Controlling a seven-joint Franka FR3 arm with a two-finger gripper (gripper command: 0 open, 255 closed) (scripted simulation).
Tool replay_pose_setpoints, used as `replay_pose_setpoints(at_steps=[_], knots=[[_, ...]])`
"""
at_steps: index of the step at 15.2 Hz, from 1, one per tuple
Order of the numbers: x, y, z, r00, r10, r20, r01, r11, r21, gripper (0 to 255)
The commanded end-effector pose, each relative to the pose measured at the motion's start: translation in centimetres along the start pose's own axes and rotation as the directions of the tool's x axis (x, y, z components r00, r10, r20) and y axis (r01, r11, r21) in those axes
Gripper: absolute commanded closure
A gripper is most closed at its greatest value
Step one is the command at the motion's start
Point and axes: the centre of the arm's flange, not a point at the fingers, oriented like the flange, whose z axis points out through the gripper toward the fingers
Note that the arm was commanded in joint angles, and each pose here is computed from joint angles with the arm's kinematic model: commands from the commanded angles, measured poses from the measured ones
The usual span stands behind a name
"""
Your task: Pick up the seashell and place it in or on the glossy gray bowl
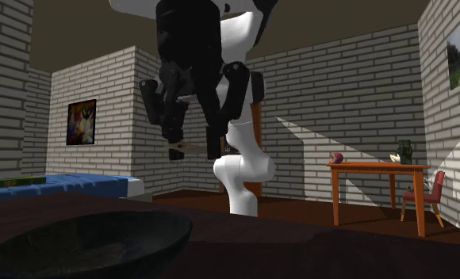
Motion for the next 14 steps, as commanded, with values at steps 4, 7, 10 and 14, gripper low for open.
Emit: replay_pose_setpoints(at_steps=[4, 7, 10, 14], knots=[[4.6, 4.8, -0.7, 1.000, -0.001, 0.000, 0.001, 1.000, 0.000, 255], [5.8, 6.0, 0.3, 1.000, -0.001, 0.000, 0.001, 1.000, 0.000, 255], [5.9, 6.0, 1.8, 1.000, -0.001, 0.000, 0.001, 1.000, 0.000, 255], [6.1, 6.1, 3.9, 1.000, -0.001, 0.000, 0.001, 1.000, 0.000, 255]])
